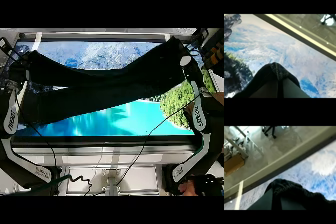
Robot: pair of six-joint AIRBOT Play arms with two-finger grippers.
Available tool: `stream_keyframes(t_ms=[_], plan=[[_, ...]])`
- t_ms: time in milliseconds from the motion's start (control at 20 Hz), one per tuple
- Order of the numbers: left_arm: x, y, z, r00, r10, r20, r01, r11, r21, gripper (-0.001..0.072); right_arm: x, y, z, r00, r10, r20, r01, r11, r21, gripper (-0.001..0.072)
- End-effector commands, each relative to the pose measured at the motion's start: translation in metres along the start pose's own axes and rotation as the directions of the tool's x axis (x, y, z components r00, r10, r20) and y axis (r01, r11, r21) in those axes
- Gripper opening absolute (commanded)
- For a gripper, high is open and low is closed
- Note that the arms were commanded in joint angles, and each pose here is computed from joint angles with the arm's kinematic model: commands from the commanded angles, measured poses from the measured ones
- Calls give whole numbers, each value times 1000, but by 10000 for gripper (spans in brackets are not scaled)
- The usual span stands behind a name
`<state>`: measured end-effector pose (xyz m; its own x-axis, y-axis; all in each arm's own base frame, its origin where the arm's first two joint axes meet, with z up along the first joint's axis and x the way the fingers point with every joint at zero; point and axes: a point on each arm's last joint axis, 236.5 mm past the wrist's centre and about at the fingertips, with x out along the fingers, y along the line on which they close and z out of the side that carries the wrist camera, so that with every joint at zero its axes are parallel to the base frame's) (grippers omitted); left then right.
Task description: Fold the clothes and pants, and hang the long-sleeved shirts on hangers.
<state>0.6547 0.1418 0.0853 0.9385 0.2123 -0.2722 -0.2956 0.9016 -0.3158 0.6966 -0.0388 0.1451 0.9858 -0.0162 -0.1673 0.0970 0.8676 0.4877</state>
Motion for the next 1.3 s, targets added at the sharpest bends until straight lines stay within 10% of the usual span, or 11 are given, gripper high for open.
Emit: stream_keyframes(t_ms=[0,50,100,150,250,500,750,1000,1250], plan=[[1,3,1,1000,1,6,-1,1000,-1,32,-2,27,22,998,41,43,-34,985,-167,34],[1,3,1,1000,1,6,-1,1000,-1,34,-2,25,27,998,39,58,-29,986,-167,36],[1,3,1,1000,1,6,-1,1000,-1,149,-2,24,27,998,37,55,-27,986,-166,219],[1,3,2,1000,1,7,0,1000,-1,613,-3,24,27,998,37,53,-28,986,-166,582],[-1,1,5,1000,-2,11,2,999,-36,710,-5,27,28,998,41,45,-33,985,-167,619],[-29,-20,40,1000,-9,24,12,992,-128,685,-24,9,41,999,9,-48,-17,985,-173,577],[-93,3,41,966,174,-190,-151,980,133,20,-92,-115,-6,854,-160,-495,209,977,46,541],[-149,37,-2,828,341,-445,-136,893,430,21,-165,-195,-52,638,-209,-741,395,915,81,544],[-175,25,-47,719,287,-633,15,905,426,87,-153,-220,-118,591,-168,-789,449,881,148,555]])
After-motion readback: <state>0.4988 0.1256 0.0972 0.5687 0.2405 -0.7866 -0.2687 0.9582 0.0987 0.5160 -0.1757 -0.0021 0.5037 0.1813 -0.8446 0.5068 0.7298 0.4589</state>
